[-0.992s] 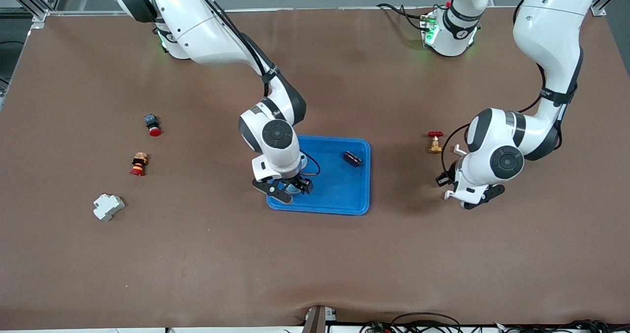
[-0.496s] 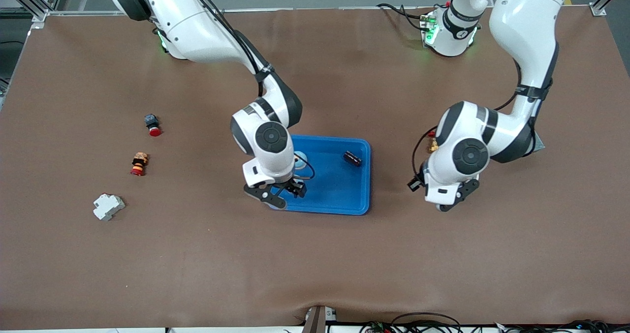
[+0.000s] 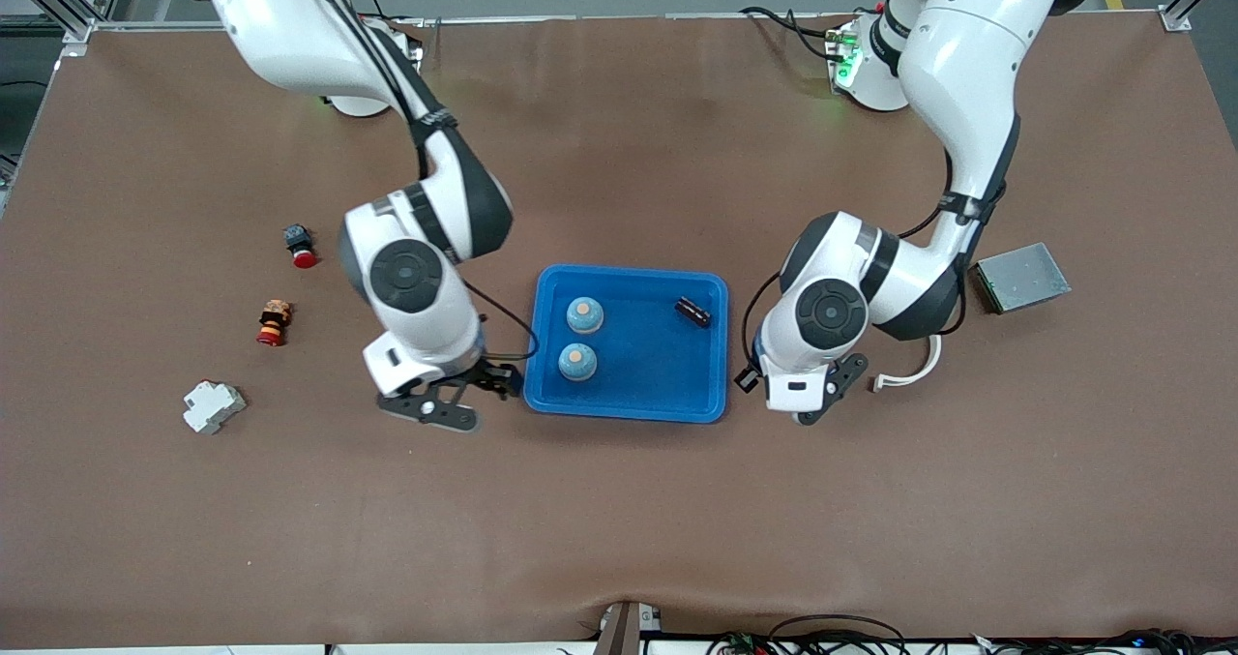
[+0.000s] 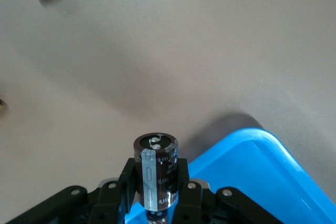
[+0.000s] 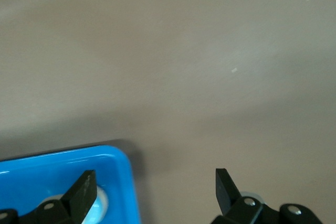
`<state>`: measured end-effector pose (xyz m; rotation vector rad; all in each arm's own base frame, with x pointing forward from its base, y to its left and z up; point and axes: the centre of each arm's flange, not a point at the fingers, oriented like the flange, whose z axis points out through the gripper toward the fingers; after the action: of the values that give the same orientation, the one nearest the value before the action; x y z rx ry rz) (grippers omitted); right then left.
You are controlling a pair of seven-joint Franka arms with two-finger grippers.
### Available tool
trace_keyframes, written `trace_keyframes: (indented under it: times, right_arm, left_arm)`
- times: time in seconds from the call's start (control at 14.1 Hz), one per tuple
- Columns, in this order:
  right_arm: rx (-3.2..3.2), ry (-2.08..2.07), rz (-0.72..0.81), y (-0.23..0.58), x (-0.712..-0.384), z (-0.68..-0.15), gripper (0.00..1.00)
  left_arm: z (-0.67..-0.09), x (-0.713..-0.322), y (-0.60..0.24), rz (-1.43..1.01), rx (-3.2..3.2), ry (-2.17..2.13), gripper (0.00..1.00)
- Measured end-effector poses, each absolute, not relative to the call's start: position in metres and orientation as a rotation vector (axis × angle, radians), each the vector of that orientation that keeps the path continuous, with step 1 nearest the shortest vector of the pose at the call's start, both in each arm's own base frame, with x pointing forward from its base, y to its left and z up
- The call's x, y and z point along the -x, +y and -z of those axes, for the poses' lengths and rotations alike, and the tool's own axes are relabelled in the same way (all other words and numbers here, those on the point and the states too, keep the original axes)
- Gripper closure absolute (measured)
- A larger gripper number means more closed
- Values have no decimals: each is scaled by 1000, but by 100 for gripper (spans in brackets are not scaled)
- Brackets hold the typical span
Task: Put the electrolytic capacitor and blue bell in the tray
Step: 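Release the bell in the tray while the left gripper carries the capacitor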
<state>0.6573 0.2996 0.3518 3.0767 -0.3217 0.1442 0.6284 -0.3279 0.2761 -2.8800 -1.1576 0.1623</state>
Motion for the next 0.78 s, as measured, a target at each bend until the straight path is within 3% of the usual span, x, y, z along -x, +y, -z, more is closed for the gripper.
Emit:
trace_keyframes:
  times: [0.78]
  right_arm:
    - [-3066,-170,-58,141,-651,-433,0]
  left_arm:
    - [-259,-611,-392,-76,2951,-1228,66]
